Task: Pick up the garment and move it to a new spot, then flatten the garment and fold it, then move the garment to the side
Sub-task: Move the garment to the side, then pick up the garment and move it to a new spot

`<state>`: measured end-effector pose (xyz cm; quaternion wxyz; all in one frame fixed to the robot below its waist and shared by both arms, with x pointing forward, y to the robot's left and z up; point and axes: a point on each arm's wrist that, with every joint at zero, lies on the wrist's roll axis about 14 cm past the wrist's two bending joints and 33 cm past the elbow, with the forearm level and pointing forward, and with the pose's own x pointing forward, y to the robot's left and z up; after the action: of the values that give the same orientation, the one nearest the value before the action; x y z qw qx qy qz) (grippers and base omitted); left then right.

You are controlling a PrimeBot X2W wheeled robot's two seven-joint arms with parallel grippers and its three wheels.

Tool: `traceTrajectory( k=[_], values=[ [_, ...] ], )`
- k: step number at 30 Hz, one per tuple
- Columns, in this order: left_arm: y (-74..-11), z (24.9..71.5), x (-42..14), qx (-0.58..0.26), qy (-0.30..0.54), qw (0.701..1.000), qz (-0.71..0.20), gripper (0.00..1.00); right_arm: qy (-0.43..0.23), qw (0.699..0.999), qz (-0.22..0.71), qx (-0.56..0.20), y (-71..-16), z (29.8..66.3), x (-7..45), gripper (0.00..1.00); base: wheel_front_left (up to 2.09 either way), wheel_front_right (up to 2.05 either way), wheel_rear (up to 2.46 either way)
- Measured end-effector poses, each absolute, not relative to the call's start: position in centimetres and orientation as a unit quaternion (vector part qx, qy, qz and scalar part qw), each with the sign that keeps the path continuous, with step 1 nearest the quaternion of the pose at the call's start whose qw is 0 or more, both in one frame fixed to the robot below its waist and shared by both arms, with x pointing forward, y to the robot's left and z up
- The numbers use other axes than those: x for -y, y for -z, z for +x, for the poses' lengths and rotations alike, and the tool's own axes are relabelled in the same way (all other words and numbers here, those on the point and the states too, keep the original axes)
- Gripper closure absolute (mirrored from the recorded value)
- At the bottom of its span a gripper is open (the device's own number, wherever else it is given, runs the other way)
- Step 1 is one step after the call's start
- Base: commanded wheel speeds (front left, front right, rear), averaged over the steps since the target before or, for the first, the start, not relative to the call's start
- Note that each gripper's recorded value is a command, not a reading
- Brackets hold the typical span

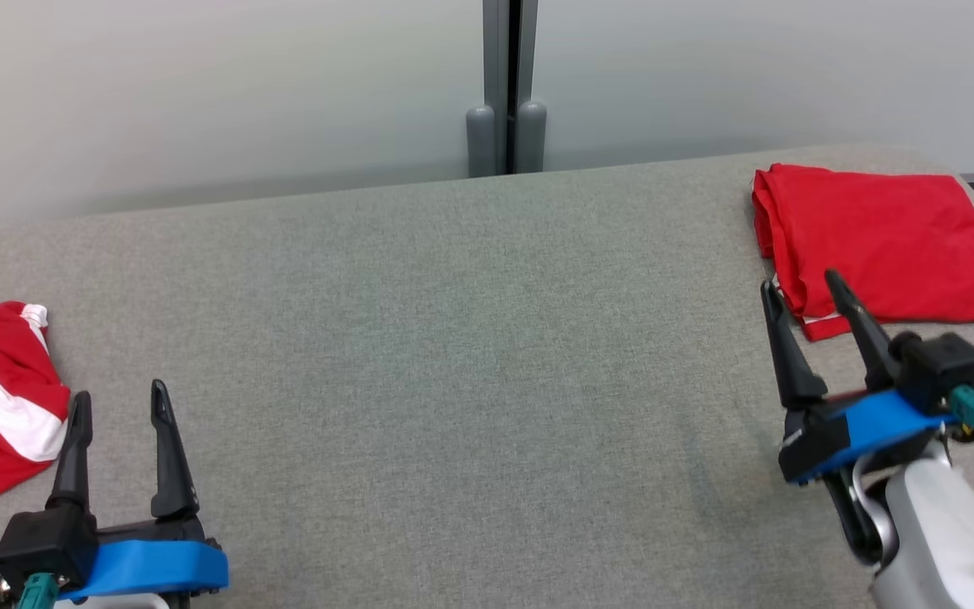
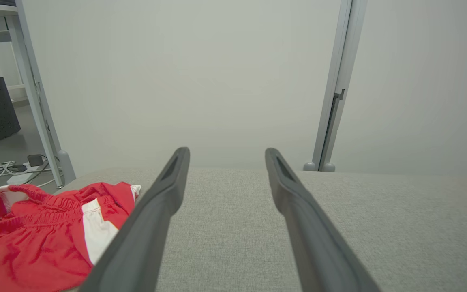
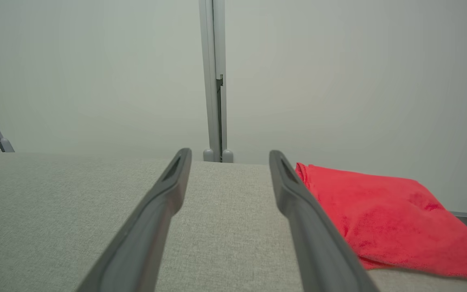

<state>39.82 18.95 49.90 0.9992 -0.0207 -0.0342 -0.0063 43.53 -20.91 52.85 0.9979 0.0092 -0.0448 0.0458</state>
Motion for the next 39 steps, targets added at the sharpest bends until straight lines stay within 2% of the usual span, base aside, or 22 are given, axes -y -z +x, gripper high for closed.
traceTrajectory(
  k=[18,39],
  values=[
    [-49.7,37.0,-18.8,0.027,0.001,0.999,-0.027,0.0,-0.015,0.998,0.05,0.037,-51.8,37.5,20.1,0.0,0.0,0.0,0.0],
    [-49.7,36.3,-19.4,0.014,-0.008,1.0,-0.017,0.0,-0.037,0.998,0.047,0.024,-52.1,37.5,17.8,0.0,0.0,0.0,0.0]
  ],
)
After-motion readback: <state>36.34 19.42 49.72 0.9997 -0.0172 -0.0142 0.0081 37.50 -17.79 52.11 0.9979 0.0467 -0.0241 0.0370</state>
